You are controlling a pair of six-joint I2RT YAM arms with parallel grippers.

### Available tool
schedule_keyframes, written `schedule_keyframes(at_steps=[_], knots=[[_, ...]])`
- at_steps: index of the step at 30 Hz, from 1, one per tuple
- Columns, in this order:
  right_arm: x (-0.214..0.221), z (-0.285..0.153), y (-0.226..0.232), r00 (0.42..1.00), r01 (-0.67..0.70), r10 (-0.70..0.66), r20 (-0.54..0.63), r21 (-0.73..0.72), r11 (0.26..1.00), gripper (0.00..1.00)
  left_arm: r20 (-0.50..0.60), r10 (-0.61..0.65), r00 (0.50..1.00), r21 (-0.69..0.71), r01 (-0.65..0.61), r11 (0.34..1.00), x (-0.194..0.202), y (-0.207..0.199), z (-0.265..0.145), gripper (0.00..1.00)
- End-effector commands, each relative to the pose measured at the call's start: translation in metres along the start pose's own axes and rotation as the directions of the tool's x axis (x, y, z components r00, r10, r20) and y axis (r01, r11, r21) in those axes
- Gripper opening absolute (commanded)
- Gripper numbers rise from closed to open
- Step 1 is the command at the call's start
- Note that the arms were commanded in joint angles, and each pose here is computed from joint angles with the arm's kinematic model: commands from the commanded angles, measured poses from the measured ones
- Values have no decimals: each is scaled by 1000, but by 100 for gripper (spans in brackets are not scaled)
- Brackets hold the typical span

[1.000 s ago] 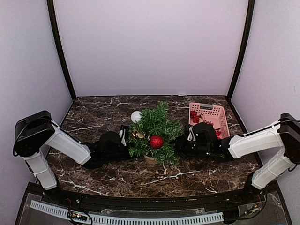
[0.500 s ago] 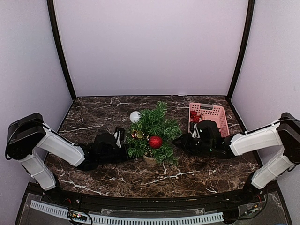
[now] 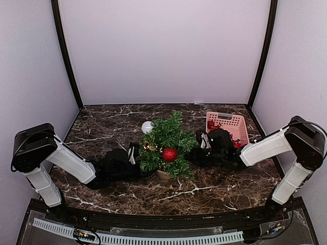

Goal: Decorate the small christmas tree
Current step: Turn around the Christmas tree at the center of the board.

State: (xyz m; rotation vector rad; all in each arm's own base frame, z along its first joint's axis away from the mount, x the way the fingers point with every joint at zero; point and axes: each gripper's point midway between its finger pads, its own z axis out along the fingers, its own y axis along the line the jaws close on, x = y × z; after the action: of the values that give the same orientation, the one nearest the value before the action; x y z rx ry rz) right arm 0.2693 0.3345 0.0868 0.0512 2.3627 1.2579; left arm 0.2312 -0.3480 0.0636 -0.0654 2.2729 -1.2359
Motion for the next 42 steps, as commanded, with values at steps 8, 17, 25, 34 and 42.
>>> schedule_keyframes(at_steps=[8, 17, 25, 34, 42], knots=[[13, 11, 23, 998, 29, -34, -48, -107, 994, 19, 3, 28, 1000, 23, -28, 999, -2, -7, 11, 47], [24, 3, 19, 1000, -22, 21, -20, -87, 996, 16, 38, 78, 996, -1, -78, 997, -24, -3, 15, 42], [37, -2, 15, 997, -80, 79, -9, -77, 994, 15, 52, 102, 993, 2, -103, 995, -35, -6, 24, 42], [29, -24, 8, 993, -95, 97, 68, -34, 995, 20, 59, 118, 991, -28, -116, 993, -38, 4, 16, 45], [19, -32, 1, 993, -64, 65, 96, -12, 998, 29, 57, 119, 991, -81, -114, 990, -36, 12, -13, 62]])
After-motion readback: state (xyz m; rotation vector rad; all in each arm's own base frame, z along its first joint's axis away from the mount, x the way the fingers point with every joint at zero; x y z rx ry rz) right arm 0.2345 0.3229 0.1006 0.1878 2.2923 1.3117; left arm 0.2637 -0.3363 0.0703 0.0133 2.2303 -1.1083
